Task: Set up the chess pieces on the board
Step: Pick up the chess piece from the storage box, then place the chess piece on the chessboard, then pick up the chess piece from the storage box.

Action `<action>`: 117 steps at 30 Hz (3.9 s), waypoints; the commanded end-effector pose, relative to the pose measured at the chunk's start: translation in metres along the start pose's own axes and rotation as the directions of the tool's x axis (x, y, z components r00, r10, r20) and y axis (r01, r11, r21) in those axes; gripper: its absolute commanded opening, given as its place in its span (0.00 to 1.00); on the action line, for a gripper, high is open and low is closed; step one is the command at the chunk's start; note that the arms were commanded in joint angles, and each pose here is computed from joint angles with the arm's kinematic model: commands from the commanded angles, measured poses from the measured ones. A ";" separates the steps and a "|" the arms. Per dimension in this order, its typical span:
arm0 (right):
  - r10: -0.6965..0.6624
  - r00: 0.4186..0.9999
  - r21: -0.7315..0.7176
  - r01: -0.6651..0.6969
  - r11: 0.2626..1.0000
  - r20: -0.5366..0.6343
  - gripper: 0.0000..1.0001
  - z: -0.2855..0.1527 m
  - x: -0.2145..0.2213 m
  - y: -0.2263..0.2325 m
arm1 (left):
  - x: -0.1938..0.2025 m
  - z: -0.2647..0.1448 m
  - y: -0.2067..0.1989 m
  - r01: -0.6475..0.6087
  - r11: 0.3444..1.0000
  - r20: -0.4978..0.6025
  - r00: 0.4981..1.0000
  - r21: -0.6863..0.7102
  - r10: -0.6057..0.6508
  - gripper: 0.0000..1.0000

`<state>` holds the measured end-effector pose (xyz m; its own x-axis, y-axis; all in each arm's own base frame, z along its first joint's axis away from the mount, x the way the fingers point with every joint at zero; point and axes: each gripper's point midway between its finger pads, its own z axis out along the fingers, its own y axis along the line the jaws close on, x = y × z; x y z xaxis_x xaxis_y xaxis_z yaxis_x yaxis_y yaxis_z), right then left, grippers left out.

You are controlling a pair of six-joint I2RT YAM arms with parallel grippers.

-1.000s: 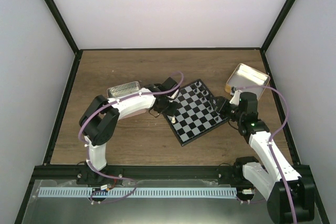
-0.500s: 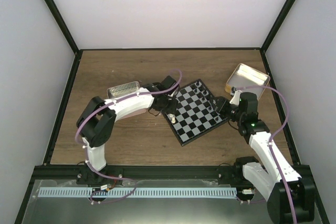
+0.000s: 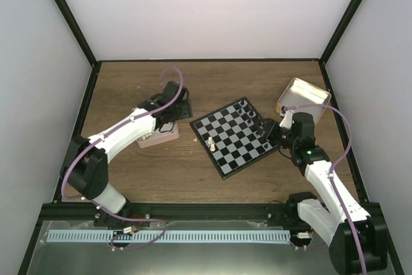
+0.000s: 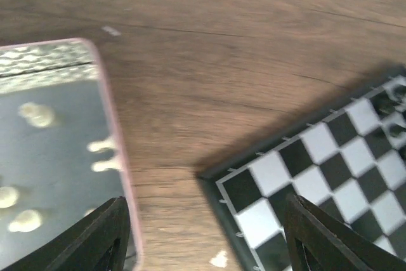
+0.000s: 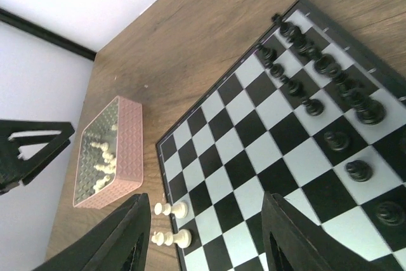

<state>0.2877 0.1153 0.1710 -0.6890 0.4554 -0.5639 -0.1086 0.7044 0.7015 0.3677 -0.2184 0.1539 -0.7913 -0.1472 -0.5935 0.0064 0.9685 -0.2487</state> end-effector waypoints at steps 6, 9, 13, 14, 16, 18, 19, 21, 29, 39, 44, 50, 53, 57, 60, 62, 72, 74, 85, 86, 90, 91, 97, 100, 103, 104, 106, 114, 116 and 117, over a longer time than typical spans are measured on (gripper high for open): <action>-0.094 0.994 -0.052 0.091 0.995 -0.056 0.49 0.024 0.009 0.042 | -0.012 0.000 0.075 0.199 0.971 0.082 0.978 -0.133 -0.190 0.69; -0.142 0.985 -0.042 0.138 0.990 -0.103 0.49 0.035 0.018 0.048 | -0.011 0.002 0.089 0.239 0.963 0.078 0.970 -0.127 -0.230 0.69; -0.185 0.969 -0.028 0.183 0.983 -0.166 0.48 0.047 0.031 0.051 | -0.009 0.010 0.101 0.263 0.955 0.069 0.964 -0.136 -0.256 0.70; -0.195 0.965 -0.026 0.193 0.981 -0.176 0.48 0.049 0.034 0.051 | -0.008 0.013 0.103 0.266 0.954 0.063 0.964 -0.141 -0.260 0.69; -0.202 0.960 -0.021 0.202 0.979 -0.192 0.48 0.051 0.039 0.050 | -0.005 0.020 0.107 0.260 0.954 0.046 0.966 -0.149 -0.256 0.69; -0.205 0.958 -0.019 0.205 0.979 -0.201 0.48 0.052 0.041 0.049 | -0.004 0.026 0.109 0.236 0.959 0.027 0.972 -0.158 -0.235 0.64; -0.206 0.957 -0.018 0.206 0.978 -0.204 0.48 0.052 0.042 0.048 | -0.002 0.030 0.110 0.228 0.959 0.020 0.973 -0.169 -0.228 0.59; -0.210 0.956 -0.019 0.211 0.977 -0.203 0.48 0.052 0.043 0.048 | -0.001 0.036 0.115 0.214 0.959 0.011 0.976 -0.186 -0.216 0.53; -0.220 0.951 -0.014 0.222 0.975 -0.217 0.47 0.053 0.046 0.044 | -0.004 0.064 0.129 0.176 0.955 -0.026 0.982 -0.240 -0.187 0.42; -0.228 0.949 -0.010 0.231 0.973 -0.216 0.47 0.050 0.047 0.043 | -0.012 0.104 0.144 0.134 0.948 -0.058 0.986 -0.289 -0.157 0.33; -0.234 0.949 -0.004 0.238 0.971 -0.213 0.47 0.047 0.048 0.041 | -0.011 0.113 0.150 0.123 0.939 -0.067 0.986 -0.320 -0.152 0.19; -0.233 0.946 0.000 0.239 0.971 -0.224 0.48 0.047 0.052 0.037 | -0.014 0.095 0.144 0.123 0.943 -0.039 0.989 -0.309 -0.142 0.07; -0.231 0.947 -0.002 0.236 0.972 -0.226 0.48 0.048 0.053 0.037 | -0.018 0.079 0.135 0.109 0.949 -0.022 0.992 -0.294 -0.121 0.07; -0.224 0.949 0.000 0.230 0.973 -0.222 0.48 0.048 0.053 0.036 | -0.021 0.056 0.105 0.076 0.972 -0.014 0.997 -0.223 -0.081 0.07; -0.216 0.953 0.008 0.223 0.975 -0.213 0.48 0.048 0.052 0.035 | -0.015 0.045 0.073 0.027 0.990 -0.026 0.999 -0.141 -0.031 0.08; -0.209 0.955 0.010 0.216 0.976 -0.208 0.47 0.048 0.052 0.034 | -0.007 0.042 0.050 -0.003 0.997 -0.047 0.999 -0.078 0.000 0.08; -0.200 0.959 0.013 0.207 0.978 -0.200 0.48 0.048 0.050 0.035 | 0.046 0.064 -0.018 -0.120 0.992 -0.124 0.985 0.028 0.123 0.08; -0.199 0.959 0.020 0.207 0.978 -0.201 0.48 0.047 0.051 0.033 | 0.051 0.070 -0.023 -0.135 0.990 -0.137 0.981 0.028 0.138 0.08; -0.194 0.959 0.027 0.204 0.979 -0.205 0.48 0.047 0.052 0.031 | 0.071 0.098 -0.030 -0.195 0.980 -0.191 0.962 0.026 0.196 0.09; -0.194 0.959 0.026 0.203 0.979 -0.205 0.48 0.046 0.052 0.031 | 0.070 0.099 -0.030 -0.197 0.980 -0.189 0.962 0.022 0.197 0.09; -0.194 0.959 0.031 0.205 0.978 -0.208 0.48 0.046 0.053 0.029 | 0.071 0.106 -0.026 -0.211 0.977 -0.191 0.960 -0.007 0.206 0.09; -0.194 0.959 0.033 0.205 0.978 -0.208 0.48 0.046 0.053 0.029 | 0.072 0.107 -0.024 -0.216 0.976 -0.191 0.959 -0.022 0.208 0.09; -0.193 0.959 0.039 0.206 0.978 -0.209 0.48 0.045 0.054 0.027 | 0.076 0.108 -0.012 -0.252 0.965 -0.211 0.950 -0.069 0.232 0.09; -0.194 0.958 0.039 0.206 0.978 -0.210 0.48 0.046 0.055 0.026 | 0.076 0.107 -0.014 -0.254 0.965 -0.215 0.948 -0.060 0.236 0.11; -0.189 0.958 0.039 0.202 0.979 -0.216 0.48 0.047 0.057 0.025 | 0.076 0.105 -0.018 -0.249 0.968 -0.217 0.948 -0.041 0.234 0.14; -0.186 0.958 0.039 0.199 0.979 -0.217 0.48 0.047 0.057 0.025 | 0.075 0.104 -0.020 -0.247 0.968 -0.217 0.948 -0.032 0.235 0.16; -0.188 0.958 0.038 0.201 0.979 -0.214 0.48 0.046 0.057 0.025 | 0.071 0.101 -0.024 -0.245 0.969 -0.212 0.948 -0.016 0.236 0.21; -0.188 0.960 0.034 0.200 0.979 -0.207 0.48 0.044 0.055 0.027 | 0.028 0.071 -0.034 -0.219 0.975 -0.092 0.972 -0.031 0.216 0.44; -0.189 0.960 0.031 0.200 0.979 -0.204 0.48 0.043 0.055 0.028 | 0.013 0.063 -0.021 -0.203 0.974 -0.033 0.979 -0.104 0.201 0.44; -0.189 0.960 0.032 0.200 0.979 -0.205 0.48 0.043 0.055 0.028 | 0.010 0.059 -0.013 -0.185 0.973 -0.014 0.983 -0.137 0.184 0.44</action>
<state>0.2790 0.1829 0.1354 -0.7999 0.1889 -0.5697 -0.2114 0.7997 0.5620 0.3811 -0.2668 0.0624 -0.8560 0.1036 -0.5065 0.1608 0.9845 -0.0703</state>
